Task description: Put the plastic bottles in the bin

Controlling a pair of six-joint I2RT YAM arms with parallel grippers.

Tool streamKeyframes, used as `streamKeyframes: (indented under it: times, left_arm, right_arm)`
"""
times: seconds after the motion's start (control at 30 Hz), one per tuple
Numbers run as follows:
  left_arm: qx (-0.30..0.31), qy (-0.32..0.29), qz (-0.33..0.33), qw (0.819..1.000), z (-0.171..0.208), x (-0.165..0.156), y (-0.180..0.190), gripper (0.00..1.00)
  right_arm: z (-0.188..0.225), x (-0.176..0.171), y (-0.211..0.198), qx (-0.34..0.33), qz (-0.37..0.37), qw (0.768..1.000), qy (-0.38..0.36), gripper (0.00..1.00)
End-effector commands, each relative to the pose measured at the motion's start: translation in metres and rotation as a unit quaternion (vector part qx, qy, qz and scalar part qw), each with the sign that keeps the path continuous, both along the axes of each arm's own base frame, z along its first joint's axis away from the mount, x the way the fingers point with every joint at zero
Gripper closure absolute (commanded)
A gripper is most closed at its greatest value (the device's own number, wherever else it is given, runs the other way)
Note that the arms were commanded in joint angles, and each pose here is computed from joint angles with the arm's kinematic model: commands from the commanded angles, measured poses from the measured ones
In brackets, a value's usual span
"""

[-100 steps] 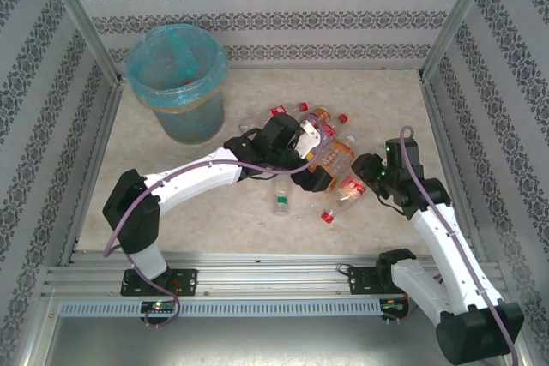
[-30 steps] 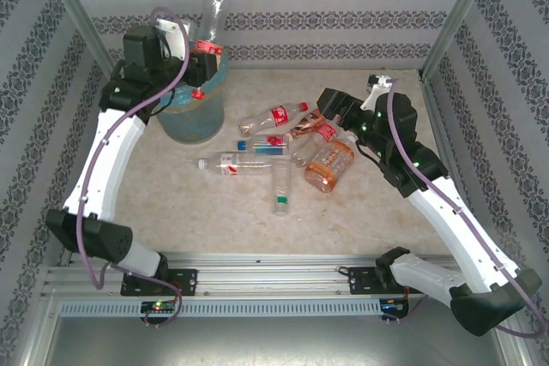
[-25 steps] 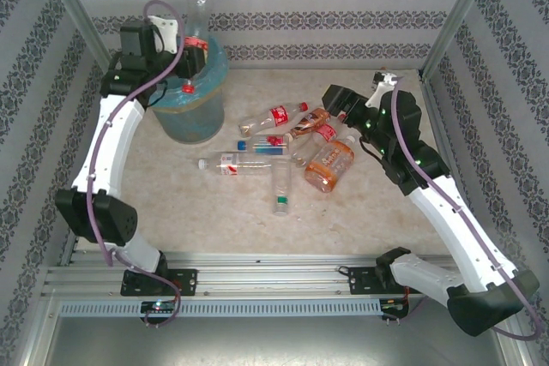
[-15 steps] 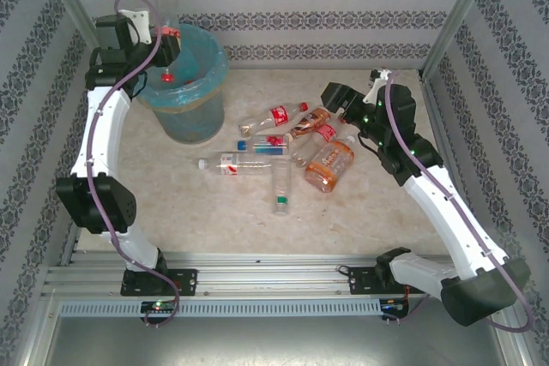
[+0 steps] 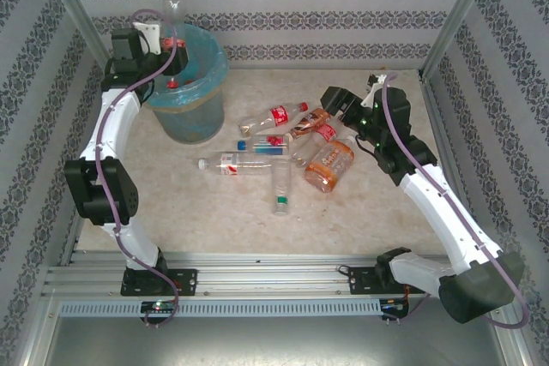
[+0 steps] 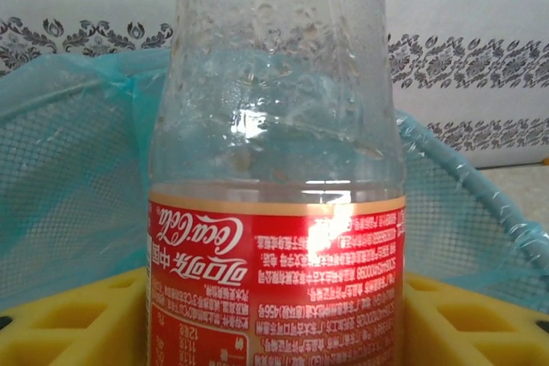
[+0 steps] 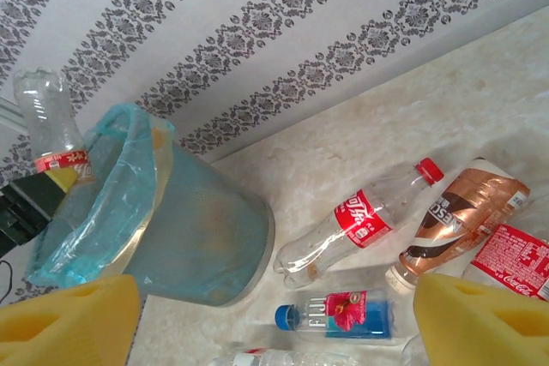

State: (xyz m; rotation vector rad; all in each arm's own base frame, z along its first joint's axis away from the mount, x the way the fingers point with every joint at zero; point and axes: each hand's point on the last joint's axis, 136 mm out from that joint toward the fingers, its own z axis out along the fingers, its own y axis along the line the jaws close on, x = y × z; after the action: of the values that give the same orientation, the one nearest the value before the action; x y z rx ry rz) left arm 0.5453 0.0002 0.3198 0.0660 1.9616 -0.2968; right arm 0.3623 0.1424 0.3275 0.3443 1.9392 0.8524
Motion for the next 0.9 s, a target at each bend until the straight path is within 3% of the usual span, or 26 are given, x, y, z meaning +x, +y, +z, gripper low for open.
streamKeyframes:
  times: [0.0,0.2,0.43,0.87]
  left_arm:
    - [0.021,-0.043,0.002,0.999,0.016,0.005,0.01,0.36]
    - [0.033,-0.015,0.012,0.999,-0.006,0.01,0.02,0.38]
    - [0.032,-0.014,0.009,0.999,-0.02,0.009,0.02,0.24]
    - [0.022,-0.006,0.019,1.0,-0.021,0.014,0.026,0.24]
  right_arm:
    - [0.003,0.004,0.0,0.016,-0.001,1.0,-0.006,0.16]
    - [-0.004,0.006,0.001,0.024,-0.004,1.0,0.004,0.16]
    - [-0.009,0.008,0.003,0.03,-0.003,0.999,0.011,0.16]
    - [-0.01,0.009,0.002,0.027,-0.005,1.0,0.013,0.16]
